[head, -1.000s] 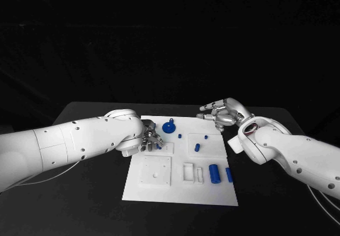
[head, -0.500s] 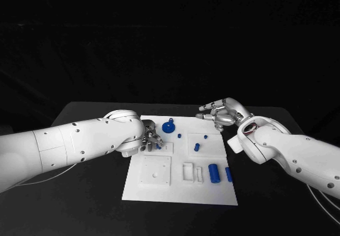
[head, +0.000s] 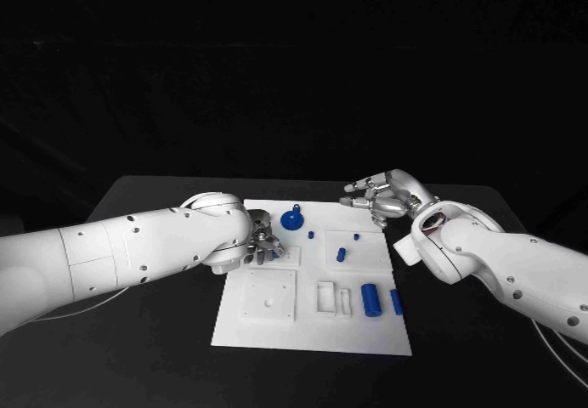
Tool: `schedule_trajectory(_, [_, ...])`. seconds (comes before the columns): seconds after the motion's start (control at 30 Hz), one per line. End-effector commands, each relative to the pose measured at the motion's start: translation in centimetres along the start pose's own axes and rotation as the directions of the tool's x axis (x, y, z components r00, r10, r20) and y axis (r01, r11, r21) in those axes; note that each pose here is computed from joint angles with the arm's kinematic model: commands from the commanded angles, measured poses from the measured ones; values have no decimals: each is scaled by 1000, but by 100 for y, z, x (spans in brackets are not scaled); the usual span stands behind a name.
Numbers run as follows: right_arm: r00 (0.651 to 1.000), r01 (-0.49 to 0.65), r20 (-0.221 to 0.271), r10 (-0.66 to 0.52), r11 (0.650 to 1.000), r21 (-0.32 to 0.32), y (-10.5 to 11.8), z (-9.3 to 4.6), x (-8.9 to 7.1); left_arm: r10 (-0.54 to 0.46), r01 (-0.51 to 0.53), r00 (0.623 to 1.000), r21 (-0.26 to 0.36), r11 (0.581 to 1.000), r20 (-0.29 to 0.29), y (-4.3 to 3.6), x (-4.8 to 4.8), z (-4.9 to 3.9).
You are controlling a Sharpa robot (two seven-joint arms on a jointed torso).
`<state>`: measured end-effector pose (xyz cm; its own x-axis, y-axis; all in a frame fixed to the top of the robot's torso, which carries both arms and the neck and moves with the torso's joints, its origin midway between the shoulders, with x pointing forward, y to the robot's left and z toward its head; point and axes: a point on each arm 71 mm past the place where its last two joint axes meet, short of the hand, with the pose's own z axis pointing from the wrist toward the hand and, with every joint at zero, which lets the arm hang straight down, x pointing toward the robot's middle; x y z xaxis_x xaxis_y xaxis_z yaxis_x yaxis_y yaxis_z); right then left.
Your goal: Assemble the parts on the task board
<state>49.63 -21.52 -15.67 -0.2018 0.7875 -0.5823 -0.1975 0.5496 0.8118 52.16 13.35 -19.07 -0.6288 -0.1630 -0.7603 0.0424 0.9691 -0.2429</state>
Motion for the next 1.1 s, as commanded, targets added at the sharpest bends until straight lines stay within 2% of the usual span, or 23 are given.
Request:
schedule_trajectory(0.03, [1000,8,-14,-8,1000,-7,8,0,13,27,-27,998,12,1000,-59,-29,126,9])
schedule_trajectory(0.53, [1000,7,-16,-7,1000,-6,7,2,17,27,-27,998,0,1000,-51,1,114,16])
schedule_trajectory(1.1, [1000,7,-13,-7,1000,-3,-4,4,11,10,-10,1000,-39,999,1,127,40,28])
